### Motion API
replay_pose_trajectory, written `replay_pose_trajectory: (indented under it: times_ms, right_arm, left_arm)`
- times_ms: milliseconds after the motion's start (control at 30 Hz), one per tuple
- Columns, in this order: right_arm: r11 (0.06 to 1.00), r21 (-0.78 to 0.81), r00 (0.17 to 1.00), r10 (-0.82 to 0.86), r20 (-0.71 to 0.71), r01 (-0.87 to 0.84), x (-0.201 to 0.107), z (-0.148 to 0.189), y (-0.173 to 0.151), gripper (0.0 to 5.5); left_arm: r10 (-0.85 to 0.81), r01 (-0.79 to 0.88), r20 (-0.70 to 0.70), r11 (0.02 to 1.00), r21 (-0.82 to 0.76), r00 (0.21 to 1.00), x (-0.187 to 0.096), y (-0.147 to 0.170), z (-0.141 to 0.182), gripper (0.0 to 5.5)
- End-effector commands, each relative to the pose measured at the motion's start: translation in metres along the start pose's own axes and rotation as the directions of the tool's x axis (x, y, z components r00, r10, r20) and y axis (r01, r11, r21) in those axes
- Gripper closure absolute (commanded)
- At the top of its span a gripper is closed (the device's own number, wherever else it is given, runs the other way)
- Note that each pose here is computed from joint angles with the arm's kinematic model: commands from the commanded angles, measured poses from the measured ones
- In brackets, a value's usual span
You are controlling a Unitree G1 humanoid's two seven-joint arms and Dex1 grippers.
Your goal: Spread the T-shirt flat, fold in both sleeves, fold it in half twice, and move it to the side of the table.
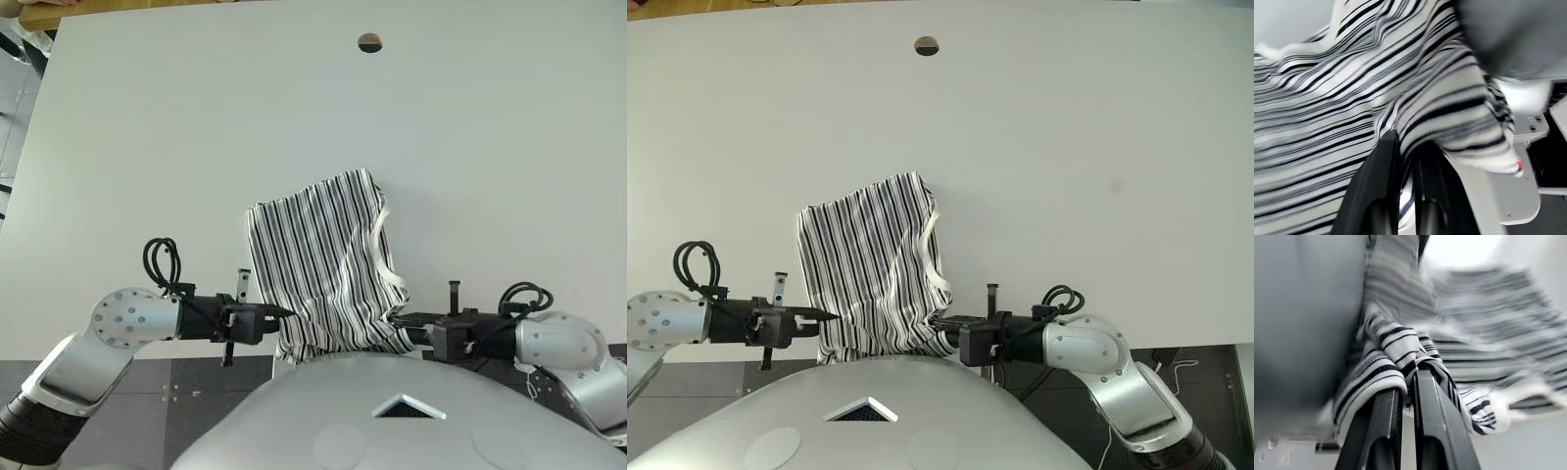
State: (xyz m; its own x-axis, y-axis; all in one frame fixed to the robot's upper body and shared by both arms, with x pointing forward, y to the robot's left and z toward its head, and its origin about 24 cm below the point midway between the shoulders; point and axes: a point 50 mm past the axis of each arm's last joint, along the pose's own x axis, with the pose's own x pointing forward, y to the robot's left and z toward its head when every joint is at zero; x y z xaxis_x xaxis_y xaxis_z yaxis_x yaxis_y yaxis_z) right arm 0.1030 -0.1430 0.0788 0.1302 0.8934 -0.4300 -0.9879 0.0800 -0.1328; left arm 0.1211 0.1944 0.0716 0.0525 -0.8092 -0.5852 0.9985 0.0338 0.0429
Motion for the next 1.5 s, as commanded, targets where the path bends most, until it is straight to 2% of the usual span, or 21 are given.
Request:
replay_pose_trajectory:
  times_ms: [33,233,400,433,533,600,667,867,967,1033,1167,1267,1333,1400,1500]
  right_arm:
    - [0.988,0.042,0.984,-0.154,0.095,0.151,0.0,0.015,-0.03,5.37]
    - [0.956,0.132,0.963,-0.268,0.039,0.261,0.02,0.004,-0.068,5.37]
    - [0.904,0.242,0.936,-0.335,-0.106,0.351,0.04,-0.023,-0.112,5.37]
    - [0.896,0.254,0.931,-0.342,-0.127,0.364,0.043,-0.028,-0.118,4.99]
    - [0.875,0.305,0.927,-0.343,-0.154,0.375,0.05,-0.037,-0.13,4.5]
    - [0.864,0.334,0.926,-0.346,-0.148,0.376,0.053,-0.038,-0.132,4.19]
    - [0.852,0.353,0.922,-0.358,-0.144,0.386,0.055,-0.038,-0.134,3.82]
    - [0.773,0.502,0.91,-0.407,-0.077,0.388,0.048,-0.033,-0.141,3.78]
    - [0.705,0.597,0.895,-0.442,-0.052,0.383,0.043,-0.031,-0.149,3.78]
    - [0.625,0.674,0.871,-0.489,-0.057,0.395,0.039,-0.031,-0.159,3.78]
    - [0.449,0.739,0.792,-0.583,-0.184,0.502,0.029,-0.051,-0.177,3.78]
    - [0.398,0.734,0.762,-0.598,-0.247,0.55,0.027,-0.061,-0.178,3.78]
    - [0.381,0.728,0.749,-0.606,-0.27,0.57,0.026,-0.065,-0.178,3.78]
    - [0.407,0.692,0.737,-0.62,-0.271,0.597,0.025,-0.062,-0.178,3.78]
    - [0.506,0.593,0.725,-0.658,-0.204,0.626,0.026,-0.048,-0.176,3.78]
  left_arm:
    - [0.2,-0.2,-0.015,0.975,-0.1,0.98,-0.005,0.036,0.0,5.33]
    - [0.3,-0.311,-0.084,0.922,-0.229,0.95,-0.011,0.055,-0.012,5.33]
    - [0.377,-0.41,-0.16,0.856,-0.314,0.912,-0.015,0.068,-0.027,5.33]
    - [0.391,-0.427,-0.173,0.846,-0.32,0.904,-0.015,0.071,-0.029,4.95]
    - [0.427,-0.469,-0.194,0.812,-0.348,0.883,-0.016,0.078,-0.033,4.53]
    - [0.444,-0.486,-0.199,0.797,-0.36,0.874,-0.014,0.081,-0.033,4.28]
    - [0.466,-0.504,-0.194,0.771,-0.389,0.863,-0.012,0.085,-0.032,4.25]
    - [0.546,-0.56,-0.199,0.644,-0.522,0.814,-0.013,0.101,-0.033,4.25]
    - [0.583,-0.577,-0.203,0.578,-0.577,0.787,-0.016,0.109,-0.035,4.25]
    - [0.601,-0.578,-0.201,0.541,-0.611,0.774,-0.017,0.113,-0.035,4.25]
    - [0.652,-0.575,-0.192,0.445,-0.687,0.733,-0.021,0.123,-0.033,4.25]
    - [0.682,-0.598,-0.217,0.389,-0.701,0.698,-0.024,0.128,-0.036,4.25]
    - [0.701,-0.619,-0.231,0.367,-0.695,0.675,-0.025,0.131,-0.039,4.25]
    - [0.739,-0.656,-0.21,0.383,-0.65,0.64,-0.027,0.133,-0.037,4.25]
    - [0.746,-0.607,-0.047,0.503,-0.615,0.665,-0.025,0.127,-0.018,4.25]
